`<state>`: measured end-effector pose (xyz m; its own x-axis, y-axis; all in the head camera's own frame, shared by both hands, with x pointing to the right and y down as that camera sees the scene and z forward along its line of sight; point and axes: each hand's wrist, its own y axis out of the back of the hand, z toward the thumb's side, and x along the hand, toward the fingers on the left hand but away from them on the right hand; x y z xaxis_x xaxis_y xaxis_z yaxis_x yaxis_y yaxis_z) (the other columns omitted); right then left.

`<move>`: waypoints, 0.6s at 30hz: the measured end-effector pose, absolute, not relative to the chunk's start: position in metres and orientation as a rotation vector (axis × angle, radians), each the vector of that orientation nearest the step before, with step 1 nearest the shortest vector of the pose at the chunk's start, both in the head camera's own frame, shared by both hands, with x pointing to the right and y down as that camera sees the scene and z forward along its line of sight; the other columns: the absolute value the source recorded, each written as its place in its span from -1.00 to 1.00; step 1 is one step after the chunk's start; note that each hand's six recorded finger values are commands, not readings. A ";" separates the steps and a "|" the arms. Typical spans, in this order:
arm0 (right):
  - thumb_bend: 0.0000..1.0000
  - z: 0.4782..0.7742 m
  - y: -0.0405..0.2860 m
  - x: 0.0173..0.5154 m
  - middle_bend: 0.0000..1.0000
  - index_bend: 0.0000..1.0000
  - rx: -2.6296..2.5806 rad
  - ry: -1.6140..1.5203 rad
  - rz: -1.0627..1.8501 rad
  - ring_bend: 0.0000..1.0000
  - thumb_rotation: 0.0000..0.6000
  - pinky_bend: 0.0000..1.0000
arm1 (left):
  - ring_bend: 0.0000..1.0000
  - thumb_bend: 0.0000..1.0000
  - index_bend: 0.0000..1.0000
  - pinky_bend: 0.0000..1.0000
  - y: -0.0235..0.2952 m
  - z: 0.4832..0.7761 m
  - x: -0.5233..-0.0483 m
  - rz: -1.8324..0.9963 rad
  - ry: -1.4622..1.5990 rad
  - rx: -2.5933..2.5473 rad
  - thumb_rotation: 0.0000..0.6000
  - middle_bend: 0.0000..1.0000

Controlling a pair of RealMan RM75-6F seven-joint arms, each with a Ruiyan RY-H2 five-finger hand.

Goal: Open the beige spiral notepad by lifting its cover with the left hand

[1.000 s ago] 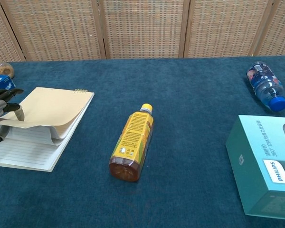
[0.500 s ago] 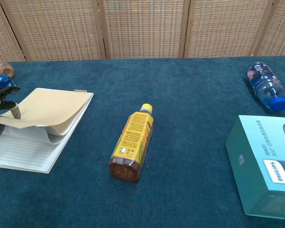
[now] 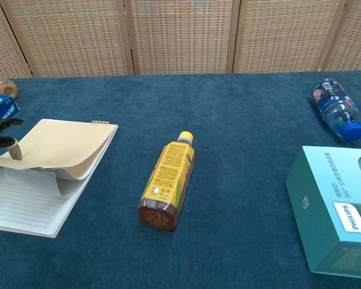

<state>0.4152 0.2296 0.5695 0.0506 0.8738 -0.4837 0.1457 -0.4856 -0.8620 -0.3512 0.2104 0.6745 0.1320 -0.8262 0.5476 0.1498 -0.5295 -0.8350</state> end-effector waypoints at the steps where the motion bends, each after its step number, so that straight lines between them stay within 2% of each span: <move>1: -1.00 0.569 0.230 0.415 -1.00 -1.00 -1.707 -1.032 1.487 -1.00 1.00 -1.00 | -1.00 0.43 0.65 -1.00 0.213 0.672 -0.350 -1.515 0.670 -1.609 1.00 -1.00; 18: -1.00 0.564 0.228 0.419 -1.00 -1.00 -1.705 -1.058 1.478 -1.00 1.00 -1.00 | -1.00 0.44 0.65 -1.00 0.260 0.638 -0.338 -1.444 0.616 -1.678 1.00 -1.00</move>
